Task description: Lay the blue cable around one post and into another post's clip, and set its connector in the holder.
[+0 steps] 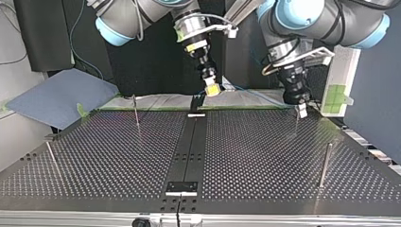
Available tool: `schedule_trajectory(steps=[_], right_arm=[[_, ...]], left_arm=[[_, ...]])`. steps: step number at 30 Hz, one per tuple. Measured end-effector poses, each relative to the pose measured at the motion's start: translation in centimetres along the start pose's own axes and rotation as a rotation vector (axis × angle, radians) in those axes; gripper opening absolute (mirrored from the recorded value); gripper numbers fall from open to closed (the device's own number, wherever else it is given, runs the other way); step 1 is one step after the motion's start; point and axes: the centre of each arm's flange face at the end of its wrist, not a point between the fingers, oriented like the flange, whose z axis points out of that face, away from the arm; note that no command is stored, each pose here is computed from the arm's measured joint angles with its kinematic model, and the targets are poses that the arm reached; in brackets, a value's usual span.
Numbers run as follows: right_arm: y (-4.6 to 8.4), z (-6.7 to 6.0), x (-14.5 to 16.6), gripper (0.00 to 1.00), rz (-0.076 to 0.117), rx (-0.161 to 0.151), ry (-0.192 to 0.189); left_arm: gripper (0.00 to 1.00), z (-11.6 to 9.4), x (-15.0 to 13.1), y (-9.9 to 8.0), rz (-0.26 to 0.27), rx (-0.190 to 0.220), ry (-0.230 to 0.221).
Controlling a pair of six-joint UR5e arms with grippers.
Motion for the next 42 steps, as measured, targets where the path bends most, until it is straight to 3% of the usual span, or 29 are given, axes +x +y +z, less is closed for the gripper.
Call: schedule_trajectory(steps=[10,18,26,33,42], right_arm=[[-0.5,2.1,0.4,0.00,-0.003,0.004,-0.009],[0.1,4.4,2.9,0.00,0.014,-0.010,0.050],[0.7,6.0,5.0,0.00,0.020,-0.011,0.092],[1.0,7.5,6.9,0.00,0.024,-0.007,0.130],[1.3,9.0,8.6,0.00,0.019,-0.009,0.151]], left_arm=[[0.00,2.4,-2.3,1.1,-0.036,0.004,-0.029],[0.00,4.2,-3.7,2.6,-0.052,0.013,-0.054],[0.00,6.0,-4.3,3.9,-0.082,0.020,-0.066],[0.00,9.4,-6.2,4.6,-0.100,0.035,-0.104],[0.00,12.2,-7.8,7.1,-0.141,0.006,-0.155]])
